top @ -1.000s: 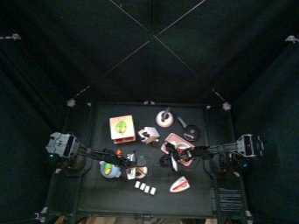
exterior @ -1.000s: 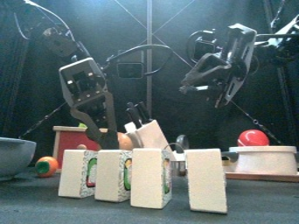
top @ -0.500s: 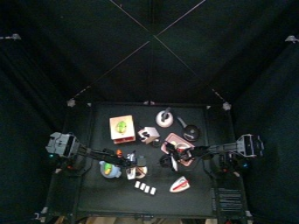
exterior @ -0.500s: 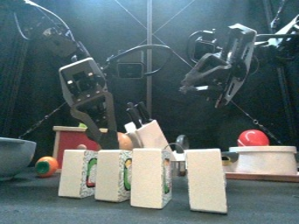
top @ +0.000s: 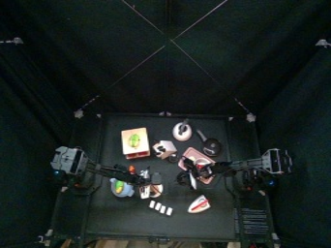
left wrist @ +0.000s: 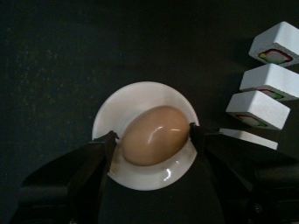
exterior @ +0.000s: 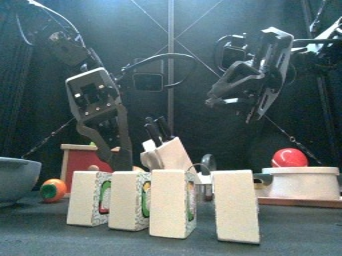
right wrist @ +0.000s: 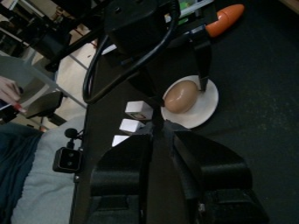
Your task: Place egg on small plate
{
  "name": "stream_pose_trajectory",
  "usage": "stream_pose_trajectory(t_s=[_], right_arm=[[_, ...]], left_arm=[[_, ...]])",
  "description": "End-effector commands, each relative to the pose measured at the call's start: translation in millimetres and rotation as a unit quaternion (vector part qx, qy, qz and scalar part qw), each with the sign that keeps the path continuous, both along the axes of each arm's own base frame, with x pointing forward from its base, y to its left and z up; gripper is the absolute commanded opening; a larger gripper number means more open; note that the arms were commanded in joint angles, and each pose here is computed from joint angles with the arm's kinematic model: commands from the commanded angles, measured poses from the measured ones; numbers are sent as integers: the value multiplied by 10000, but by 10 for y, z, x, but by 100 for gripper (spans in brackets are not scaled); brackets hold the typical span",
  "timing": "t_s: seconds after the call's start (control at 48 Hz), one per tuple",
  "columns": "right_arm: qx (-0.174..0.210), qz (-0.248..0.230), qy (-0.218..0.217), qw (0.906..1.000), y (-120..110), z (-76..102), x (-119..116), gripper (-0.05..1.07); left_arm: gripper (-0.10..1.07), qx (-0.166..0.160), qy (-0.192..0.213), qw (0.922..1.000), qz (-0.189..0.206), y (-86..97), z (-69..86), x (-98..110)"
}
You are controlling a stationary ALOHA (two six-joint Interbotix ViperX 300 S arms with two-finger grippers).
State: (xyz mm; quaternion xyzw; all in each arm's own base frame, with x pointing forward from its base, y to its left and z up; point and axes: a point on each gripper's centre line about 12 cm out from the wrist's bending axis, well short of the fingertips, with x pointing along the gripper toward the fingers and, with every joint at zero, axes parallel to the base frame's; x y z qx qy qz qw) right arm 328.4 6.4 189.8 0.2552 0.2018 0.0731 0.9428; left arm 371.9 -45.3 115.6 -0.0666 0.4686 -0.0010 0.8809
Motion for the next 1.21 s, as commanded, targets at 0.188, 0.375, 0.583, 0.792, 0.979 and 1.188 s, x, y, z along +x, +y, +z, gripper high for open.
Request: stream_pose_trajectory(t_s=[0.188, 0.375, 0.583, 0.792, 0.979, 1.188], right_arm=[[3, 15, -140, 9999, 7, 85, 13, 62], [8, 9, -141, 9999, 6, 86, 13, 62], [-3, 20, -140, 9999, 7, 85, 12, 62], [-8, 32, -131, 9999, 13, 79, 8, 62], [-8, 25, -131, 9999, 8, 79, 8, 62], [-6, 32, -116, 9999, 13, 69, 10, 62]], left_arm=[[103, -29, -112, 9999, 40, 11, 68, 50], [103, -44, -226, 9997, 39, 9, 134, 65], [103, -41, -250, 9997, 34, 9, 152, 65], [103, -31, -259, 9997, 16, 4, 154, 61], [103, -26, -267, 9996, 11, 6, 166, 55], [103, -10, -370, 9993, -7, 14, 244, 45]])
